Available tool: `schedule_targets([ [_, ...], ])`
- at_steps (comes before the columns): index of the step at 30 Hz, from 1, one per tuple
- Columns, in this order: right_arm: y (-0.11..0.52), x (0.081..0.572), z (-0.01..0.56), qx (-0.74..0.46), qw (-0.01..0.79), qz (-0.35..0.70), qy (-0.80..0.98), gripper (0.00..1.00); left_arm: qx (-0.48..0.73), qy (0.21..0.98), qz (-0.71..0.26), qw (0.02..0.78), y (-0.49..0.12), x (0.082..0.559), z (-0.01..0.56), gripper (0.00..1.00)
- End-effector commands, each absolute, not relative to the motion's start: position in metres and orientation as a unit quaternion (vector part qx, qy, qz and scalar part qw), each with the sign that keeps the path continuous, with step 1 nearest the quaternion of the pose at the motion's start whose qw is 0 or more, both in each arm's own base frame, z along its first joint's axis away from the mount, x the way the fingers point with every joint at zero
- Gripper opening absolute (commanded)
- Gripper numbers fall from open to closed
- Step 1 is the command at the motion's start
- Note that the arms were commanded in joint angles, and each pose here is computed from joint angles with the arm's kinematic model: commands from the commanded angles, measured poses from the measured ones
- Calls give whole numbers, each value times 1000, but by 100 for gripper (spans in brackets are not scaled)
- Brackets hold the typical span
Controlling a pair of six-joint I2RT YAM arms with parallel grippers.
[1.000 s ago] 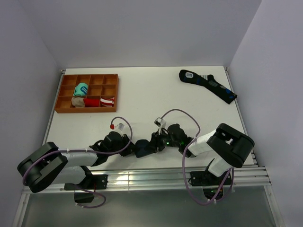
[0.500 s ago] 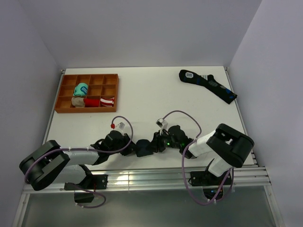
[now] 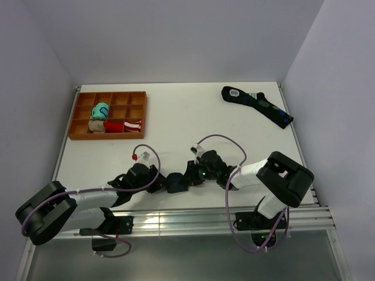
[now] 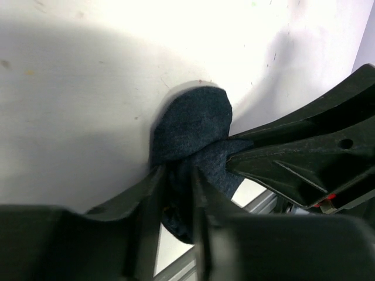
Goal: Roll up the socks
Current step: Roll the sock at the center of the board.
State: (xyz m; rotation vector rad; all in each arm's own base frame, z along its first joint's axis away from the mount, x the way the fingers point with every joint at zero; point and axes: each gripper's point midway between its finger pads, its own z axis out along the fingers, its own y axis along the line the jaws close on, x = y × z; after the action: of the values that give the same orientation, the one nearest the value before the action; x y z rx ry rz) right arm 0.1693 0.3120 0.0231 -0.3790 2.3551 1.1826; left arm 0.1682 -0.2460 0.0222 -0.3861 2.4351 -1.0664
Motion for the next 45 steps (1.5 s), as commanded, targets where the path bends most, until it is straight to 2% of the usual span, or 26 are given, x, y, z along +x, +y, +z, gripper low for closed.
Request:
schedule_targets([
  [1,275,147,-25,-116,157,325,925,0,-161,908,-309,232,-210,160,-10,34],
  [7,270,145,-34,-105,114,289,945,0,-159,890,-331,271,-210,169,7,45],
  [15,273,146,-39,-97,84,271,954,0,-137,857,-375,327,-210,174,30,50],
  [20,272,149,-38,-99,79,260,957,0,-134,832,-403,357,-209,175,46,55],
  [22,271,149,-39,-100,77,254,959,0,-127,822,-416,367,-210,174,54,60],
  [38,270,147,-42,-104,50,233,966,0,-81,830,-384,396,-222,157,55,61],
  [45,268,146,-42,-108,43,226,967,0,-63,847,-351,394,-228,151,39,61],
])
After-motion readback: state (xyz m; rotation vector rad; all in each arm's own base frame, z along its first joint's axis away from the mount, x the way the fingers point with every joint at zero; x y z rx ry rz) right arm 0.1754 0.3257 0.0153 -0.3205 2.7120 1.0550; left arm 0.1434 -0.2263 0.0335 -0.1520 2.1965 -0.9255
